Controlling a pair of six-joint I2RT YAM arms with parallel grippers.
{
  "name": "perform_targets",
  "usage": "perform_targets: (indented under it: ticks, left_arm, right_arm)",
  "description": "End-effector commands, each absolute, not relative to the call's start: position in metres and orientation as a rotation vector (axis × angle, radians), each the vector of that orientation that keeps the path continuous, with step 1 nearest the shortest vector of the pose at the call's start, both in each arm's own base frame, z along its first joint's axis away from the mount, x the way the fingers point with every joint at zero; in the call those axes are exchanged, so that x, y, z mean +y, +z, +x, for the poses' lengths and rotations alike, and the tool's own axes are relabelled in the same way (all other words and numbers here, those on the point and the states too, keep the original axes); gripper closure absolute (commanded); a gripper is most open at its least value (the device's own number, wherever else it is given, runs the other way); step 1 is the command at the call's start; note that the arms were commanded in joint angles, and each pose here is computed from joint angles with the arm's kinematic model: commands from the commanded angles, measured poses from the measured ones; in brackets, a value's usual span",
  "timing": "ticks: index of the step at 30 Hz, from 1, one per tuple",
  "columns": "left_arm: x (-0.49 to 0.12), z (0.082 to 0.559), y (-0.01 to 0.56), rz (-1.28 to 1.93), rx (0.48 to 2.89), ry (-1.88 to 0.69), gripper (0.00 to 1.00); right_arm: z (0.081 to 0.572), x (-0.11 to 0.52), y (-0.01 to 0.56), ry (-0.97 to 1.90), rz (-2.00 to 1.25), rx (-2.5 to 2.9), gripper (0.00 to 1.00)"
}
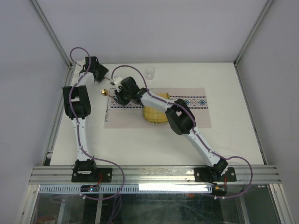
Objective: Set the dinner table for one person
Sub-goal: Pick up the spoon from the napkin.
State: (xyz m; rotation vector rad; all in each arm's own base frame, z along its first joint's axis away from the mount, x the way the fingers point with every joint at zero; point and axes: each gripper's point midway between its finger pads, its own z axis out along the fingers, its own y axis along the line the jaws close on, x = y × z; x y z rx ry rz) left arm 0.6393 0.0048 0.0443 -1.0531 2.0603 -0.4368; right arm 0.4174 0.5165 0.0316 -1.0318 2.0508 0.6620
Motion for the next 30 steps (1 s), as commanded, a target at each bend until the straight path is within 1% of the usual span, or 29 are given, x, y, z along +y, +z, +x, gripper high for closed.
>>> perform_targets:
  ticks: [1,6,8,17,26,30]
  left_arm:
    - [0.012,0.612,0.021,-1.083,2.169,-0.346,0.43]
    - [0.014,0.614,0.035,-1.065,2.15,-0.346,0.43]
    - [0.014,0.606,0.026,-1.075,2.173,-0.33,0.43]
    - [0.016,0.6,0.022,-1.076,2.188,-0.322,0.43]
    - [0.022,0.598,0.037,-1.054,2.169,-0.301,0.43]
    - [0.021,0.598,0.04,-1.048,2.167,-0.309,0.43]
  right_arm:
    - [0.41,0.516,0.067,0.66,-1.022,2.025,0.98]
    - [0.413,0.513,0.09,0.637,-1.001,1.994,0.99]
    - [0.413,0.511,0.1,0.628,-0.993,1.98,1.0]
    - [0.417,0.504,0.142,0.594,-0.946,1.923,1.0]
    - [0.433,0.474,0.205,0.429,-0.835,1.851,1.0]
    - [0.444,0.449,0.228,0.308,-0.762,1.845,1.0]
